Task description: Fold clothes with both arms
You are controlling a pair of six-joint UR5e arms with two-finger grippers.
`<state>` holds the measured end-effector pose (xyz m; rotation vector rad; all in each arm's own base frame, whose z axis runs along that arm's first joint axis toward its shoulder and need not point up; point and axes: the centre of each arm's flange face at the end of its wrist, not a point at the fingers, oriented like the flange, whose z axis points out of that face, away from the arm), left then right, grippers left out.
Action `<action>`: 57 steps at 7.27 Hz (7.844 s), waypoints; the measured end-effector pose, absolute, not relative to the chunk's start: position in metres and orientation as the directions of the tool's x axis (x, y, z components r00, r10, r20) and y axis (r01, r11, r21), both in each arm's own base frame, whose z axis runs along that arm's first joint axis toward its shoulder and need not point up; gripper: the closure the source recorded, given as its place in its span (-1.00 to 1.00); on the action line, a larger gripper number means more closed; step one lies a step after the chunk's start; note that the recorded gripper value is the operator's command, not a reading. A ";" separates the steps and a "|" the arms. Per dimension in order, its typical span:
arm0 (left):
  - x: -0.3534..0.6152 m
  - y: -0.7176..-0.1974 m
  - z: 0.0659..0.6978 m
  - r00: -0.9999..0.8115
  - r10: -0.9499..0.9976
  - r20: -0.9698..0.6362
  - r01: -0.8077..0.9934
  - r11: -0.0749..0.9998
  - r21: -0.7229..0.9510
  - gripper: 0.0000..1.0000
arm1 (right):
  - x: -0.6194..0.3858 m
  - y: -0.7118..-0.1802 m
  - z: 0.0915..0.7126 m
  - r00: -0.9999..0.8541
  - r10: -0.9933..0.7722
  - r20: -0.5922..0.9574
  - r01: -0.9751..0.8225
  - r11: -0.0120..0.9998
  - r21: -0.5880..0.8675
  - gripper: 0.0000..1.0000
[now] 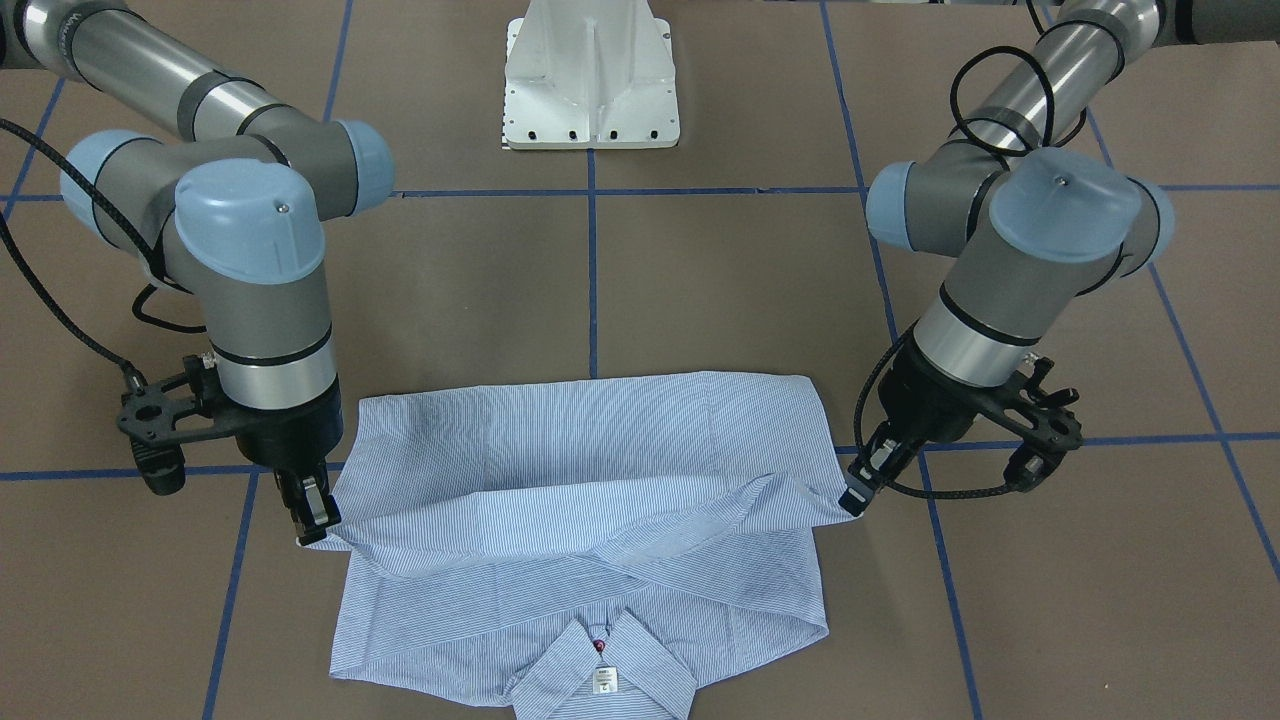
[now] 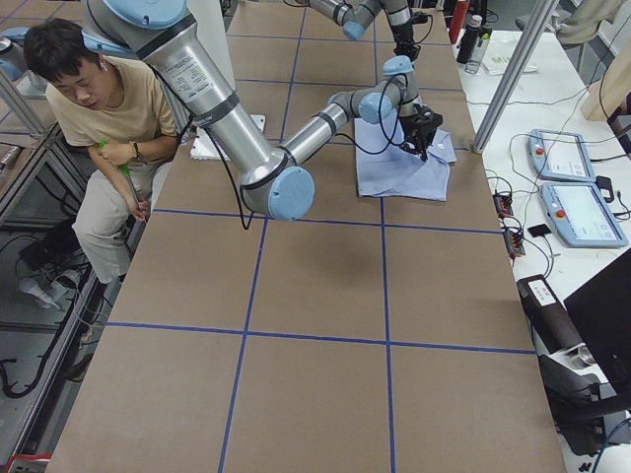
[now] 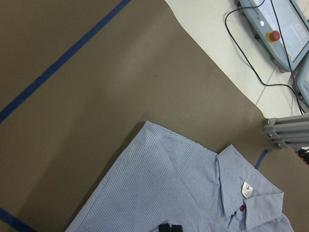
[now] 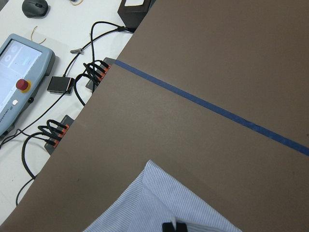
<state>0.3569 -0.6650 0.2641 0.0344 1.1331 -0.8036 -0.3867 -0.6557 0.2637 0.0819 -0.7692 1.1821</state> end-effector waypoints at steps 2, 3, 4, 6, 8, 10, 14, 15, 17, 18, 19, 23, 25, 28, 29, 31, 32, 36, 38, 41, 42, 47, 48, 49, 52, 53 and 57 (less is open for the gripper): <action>0.372 -0.688 0.279 0.172 -0.541 -0.823 0.586 0.728 -0.356 1.00 | -0.402 -0.685 0.280 0.164 0.794 0.586 -0.853 0.412 -0.320 1.00; 0.378 -0.697 0.287 0.168 -0.535 -0.828 0.586 0.730 -0.352 1.00 | -0.411 -0.695 0.294 0.167 0.792 0.587 -0.853 0.414 -0.317 1.00; 0.384 -0.703 0.290 0.170 -0.533 -0.829 0.586 0.731 -0.350 1.00 | -0.419 -0.700 0.307 0.174 0.793 0.584 -0.854 0.417 -0.311 1.00; 0.392 -0.714 0.306 0.169 -0.526 -0.834 0.598 0.727 -0.337 0.50 | -0.436 -0.698 0.324 0.204 0.791 0.576 -0.852 0.433 -0.293 0.89; 0.396 -0.721 0.322 0.188 -0.514 -0.837 0.617 0.725 -0.306 0.09 | -0.442 -0.697 0.330 0.217 0.782 0.584 -0.851 0.444 -0.279 0.12; 0.393 -0.726 0.330 0.202 -0.502 -0.841 0.635 0.721 -0.278 0.09 | -0.440 -0.701 0.325 0.218 0.775 0.593 -0.852 0.448 -0.272 -0.29; 0.357 -0.717 0.320 0.182 -0.467 -0.866 0.621 0.737 -0.267 0.08 | -0.413 -0.676 0.308 0.173 0.760 0.627 -0.818 0.465 -0.338 -0.55; 0.348 -0.702 0.323 0.174 -0.459 -0.871 0.601 0.750 -0.275 0.08 | -0.407 -0.640 0.323 0.173 0.756 0.632 -0.792 0.488 -0.367 -0.56; 0.338 -0.685 0.330 0.169 -0.452 -0.876 0.587 0.760 -0.279 0.08 | -0.421 -0.564 0.348 0.163 0.779 0.605 -0.755 0.493 -0.432 -0.57; 0.337 -0.683 0.332 0.171 -0.450 -0.876 0.585 0.762 -0.277 0.08 | -0.430 -0.530 0.364 0.170 0.790 0.589 -0.748 0.493 -0.445 -0.56; 0.337 -0.682 0.333 0.173 -0.449 -0.877 0.585 0.763 -0.276 0.08 | -0.436 -0.507 0.377 0.187 0.794 0.578 -0.744 0.499 -0.444 -0.56; 0.335 -0.680 0.340 0.178 -0.450 -0.875 0.585 0.763 -0.273 0.09 | -0.456 -0.487 0.391 0.227 0.793 0.566 -0.736 0.520 -0.433 -0.44; 0.334 -0.678 0.346 0.181 -0.451 -0.874 0.585 0.764 -0.274 0.10 | -0.459 -0.491 0.392 0.226 0.792 0.567 -0.745 0.515 -0.423 0.60; 0.334 -0.678 0.347 0.182 -0.450 -0.874 0.587 0.763 -0.271 0.10 | -0.460 -0.492 0.391 0.211 0.800 0.562 -0.752 0.501 -0.429 1.00; 0.334 -0.678 0.347 0.182 -0.450 -0.874 0.587 0.763 -0.271 0.10 | -0.460 -0.492 0.389 0.207 0.799 0.564 -0.750 0.500 -0.433 1.00; 0.333 -0.677 0.349 0.182 -0.451 -0.874 0.585 0.764 -0.273 0.10 | -0.448 -0.484 0.367 0.185 0.788 0.587 -0.730 0.510 -0.454 1.00; 0.333 -0.676 0.351 0.183 -0.452 -0.873 0.585 0.764 -0.273 0.10 | -0.439 -0.472 0.349 0.181 0.780 0.599 -0.706 0.527 -0.473 1.00; 0.329 -0.666 0.353 0.179 -0.444 -0.878 0.579 0.769 -0.271 0.10 | -0.424 -0.319 0.277 0.370 0.740 0.562 -0.573 0.658 -0.489 1.00; 0.331 -0.665 0.353 0.179 -0.443 -0.878 0.576 0.771 -0.272 0.10 | -0.440 -0.227 0.261 0.531 0.675 0.512 -0.462 0.737 -0.493 0.68; 0.338 -0.648 0.338 0.171 -0.427 -0.888 0.517 0.806 -0.288 -0.15 | -0.451 -0.151 0.249 0.637 0.598 0.487 -0.356 0.788 -0.501 -1.00; 0.347 -0.625 0.336 0.174 -0.414 -0.893 0.471 0.832 -0.294 -0.23 | -0.447 -0.151 0.244 0.628 0.606 0.489 -0.358 0.783 -0.509 -1.00; 0.444 -0.448 0.347 0.199 -0.434 -0.879 0.330 0.874 -0.357 -0.28 | -0.381 -0.308 0.210 0.376 0.727 0.575 -0.563 0.672 -0.481 -1.00; 0.465 -0.432 0.351 0.212 -0.439 -0.873 0.324 0.875 -0.361 -0.26 | -0.368 -0.336 0.211 0.371 0.708 0.601 -0.585 0.681 -0.440 -1.00; 0.475 -0.425 0.353 0.222 -0.441 -0.870 0.319 0.876 -0.362 -0.23 | -0.365 -0.352 0.216 0.382 0.697 0.607 -0.600 0.686 -0.412 -1.00; 0.485 -0.421 0.357 0.234 -0.439 -0.867 0.316 0.878 -0.360 0.09 | -0.368 -0.366 0.230 0.403 0.698 0.591 -0.615 0.685 -0.390 -1.00; 0.486 -0.422 0.357 0.234 -0.439 -0.867 0.316 0.878 -0.359 0.09 | -0.369 -0.366 0.232 0.406 0.699 0.588 -0.617 0.685 -0.388 -1.00; 0.494 -0.428 0.362 0.243 -0.444 -0.862 0.330 0.874 -0.357 0.99 | -0.369 -0.367 0.234 0.408 0.701 0.586 -0.620 0.683 -0.386 -1.00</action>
